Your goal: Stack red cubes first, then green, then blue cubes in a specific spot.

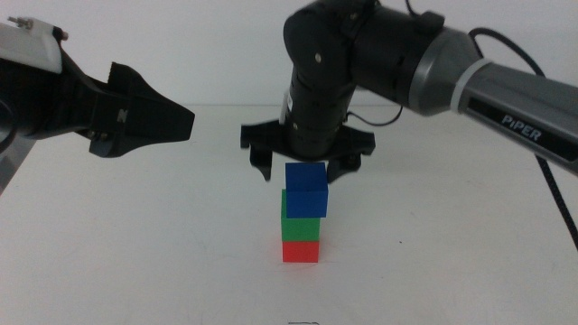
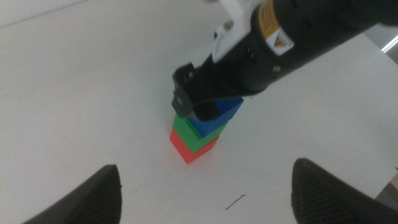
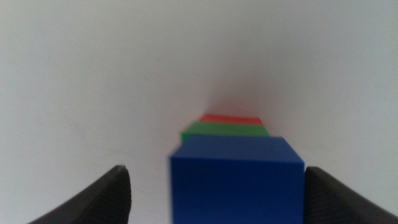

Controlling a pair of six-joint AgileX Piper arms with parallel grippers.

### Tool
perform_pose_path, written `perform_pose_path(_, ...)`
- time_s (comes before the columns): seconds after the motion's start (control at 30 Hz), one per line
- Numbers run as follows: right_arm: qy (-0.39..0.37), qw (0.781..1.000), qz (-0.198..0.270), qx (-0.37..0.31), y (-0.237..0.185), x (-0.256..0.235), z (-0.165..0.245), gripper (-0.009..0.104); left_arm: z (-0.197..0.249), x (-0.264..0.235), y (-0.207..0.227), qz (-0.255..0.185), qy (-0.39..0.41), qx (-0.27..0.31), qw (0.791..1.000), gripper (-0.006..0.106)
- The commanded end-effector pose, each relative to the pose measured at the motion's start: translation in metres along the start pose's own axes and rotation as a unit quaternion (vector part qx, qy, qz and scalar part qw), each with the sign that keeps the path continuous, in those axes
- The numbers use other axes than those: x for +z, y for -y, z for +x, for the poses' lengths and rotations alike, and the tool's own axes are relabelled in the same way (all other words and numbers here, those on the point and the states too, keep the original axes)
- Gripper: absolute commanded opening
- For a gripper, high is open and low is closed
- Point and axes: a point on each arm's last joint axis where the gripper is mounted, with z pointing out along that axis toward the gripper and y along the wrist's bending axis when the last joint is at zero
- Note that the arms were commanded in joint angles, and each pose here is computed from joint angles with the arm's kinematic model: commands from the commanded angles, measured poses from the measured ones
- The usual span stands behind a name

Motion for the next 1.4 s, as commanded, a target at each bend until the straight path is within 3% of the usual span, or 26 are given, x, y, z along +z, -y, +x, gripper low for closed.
perform_pose_path(0.0,0.059,0.998,-0.032,0.0,0.004,-0.058,-0.008,0.072,-0.011,-0.01,0.006,0.004,0.05,-0.004,0.999,0.094)
perform_pose_path(0.4,0.157,0.986,-0.046,0.017,0.054,-0.144,-0.025,0.072,-0.011,-0.01,0.006,0.004,0.05,-0.004,0.999,0.094)
perform_pose_path(0.6,0.246,0.969,-0.034,-0.001,0.115,-0.195,-0.02,0.072,-0.011,-0.01,0.006,0.004,0.05,-0.004,0.999,0.094)
perform_pose_path(0.73,0.326,0.945,-0.019,0.002,0.176,-0.23,0.003,0.072,-0.011,-0.01,0.006,0.004,0.05,-0.004,0.999,0.094)
perform_pose_path(0.9,0.422,0.906,0.02,-0.01,0.234,-0.243,0.051,0.072,-0.011,-0.01,0.006,0.004,0.05,-0.004,0.999,0.094)
perform_pose_path(1.03,0.494,0.869,0.023,-0.019,0.253,-0.245,0.091,0.071,-0.011,-0.01,0.006,0.004,0.05,-0.004,0.999,0.094)
perform_pose_path(1.37,0.501,0.865,0.019,-0.027,0.257,-0.234,0.107,0.071,-0.011,-0.01,0.006,0.004,0.05,-0.004,0.999,0.094)
